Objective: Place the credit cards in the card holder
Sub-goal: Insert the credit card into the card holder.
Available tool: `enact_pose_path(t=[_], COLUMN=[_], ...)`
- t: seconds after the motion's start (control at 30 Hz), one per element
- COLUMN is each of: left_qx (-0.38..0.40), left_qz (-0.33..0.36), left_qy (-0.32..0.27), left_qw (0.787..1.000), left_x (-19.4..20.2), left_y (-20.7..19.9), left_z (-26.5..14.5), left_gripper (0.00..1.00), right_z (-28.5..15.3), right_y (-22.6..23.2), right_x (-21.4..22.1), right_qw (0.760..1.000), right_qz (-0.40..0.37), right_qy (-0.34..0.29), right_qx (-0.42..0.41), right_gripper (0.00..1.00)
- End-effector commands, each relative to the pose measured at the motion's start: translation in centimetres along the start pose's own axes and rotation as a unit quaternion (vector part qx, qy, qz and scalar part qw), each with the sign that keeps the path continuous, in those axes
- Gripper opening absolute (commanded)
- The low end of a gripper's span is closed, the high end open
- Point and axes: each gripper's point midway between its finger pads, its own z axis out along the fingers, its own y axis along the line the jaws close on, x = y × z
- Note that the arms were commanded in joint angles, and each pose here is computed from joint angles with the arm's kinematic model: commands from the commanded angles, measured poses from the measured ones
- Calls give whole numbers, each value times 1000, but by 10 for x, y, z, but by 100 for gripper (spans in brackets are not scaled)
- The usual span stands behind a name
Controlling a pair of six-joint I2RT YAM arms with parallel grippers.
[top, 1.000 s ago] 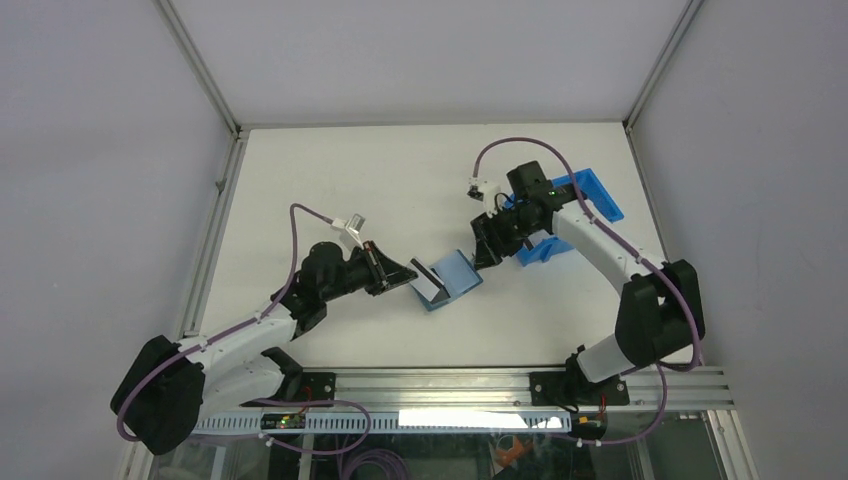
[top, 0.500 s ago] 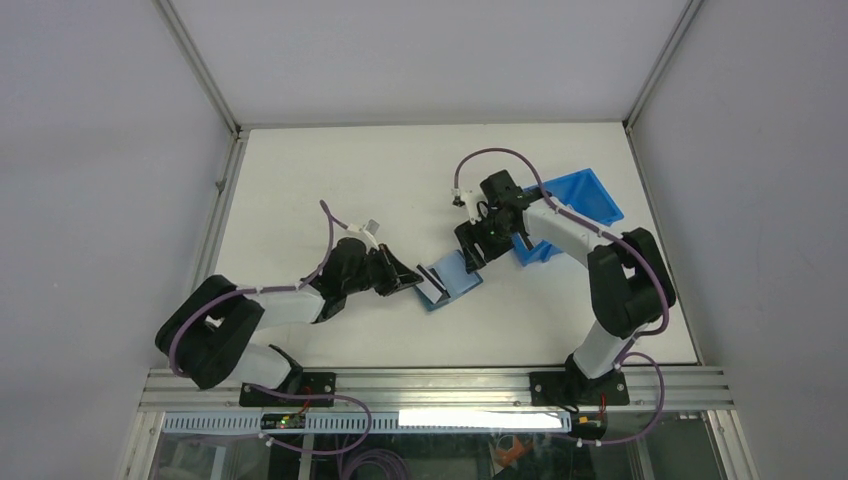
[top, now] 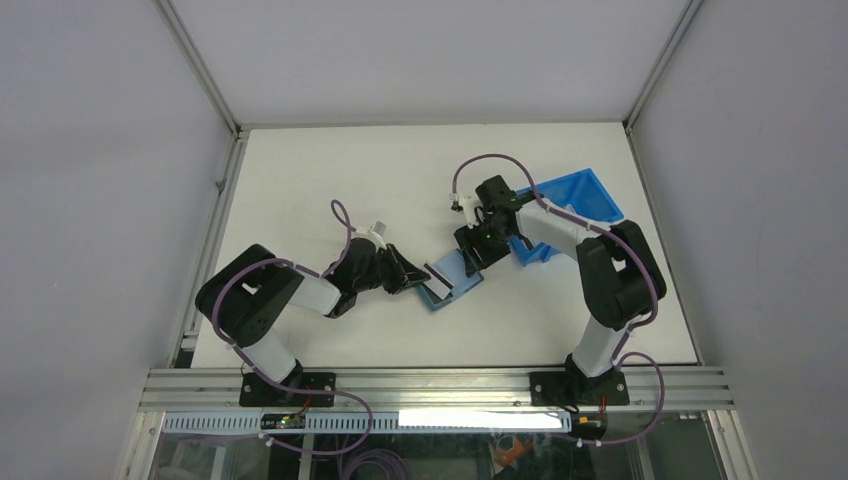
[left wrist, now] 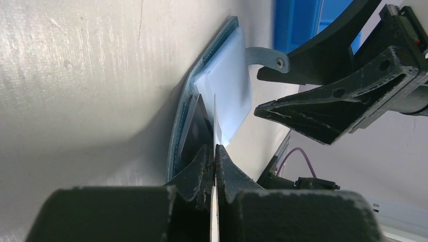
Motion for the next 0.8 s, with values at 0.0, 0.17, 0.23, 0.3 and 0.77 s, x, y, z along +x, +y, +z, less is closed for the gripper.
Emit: enact_pose_path(t=[0.0, 0.17, 0.23, 0.3, 0.77], left_qx=[42, 32, 28, 25, 20], left_qz=[15, 5, 2, -4, -19], left_qy=[-17, -19, -18, -17, -4], left_qw=[999, 999, 999, 1000, 1000], left_x=[-9, -4, -3, -2, 5], left_y=[-21, -13, -11, -10, -12], left_z=[3, -1, -3, -4, 0], left_gripper=[0, 0, 0, 0, 0], right_z=[4, 7, 10, 12, 15], right_y=[-1, -2, -1, -1, -1], right_x=[-10, -8, -6, -5, -2], right_qw=[1000, 1000, 1000, 1000, 1000], right_qz=[-1, 2, 3, 5, 8], right_qy=[-15, -9, -5, -2, 4], right_qx=[6, 9, 8, 8, 11], right_gripper=[54, 50, 50, 49, 43])
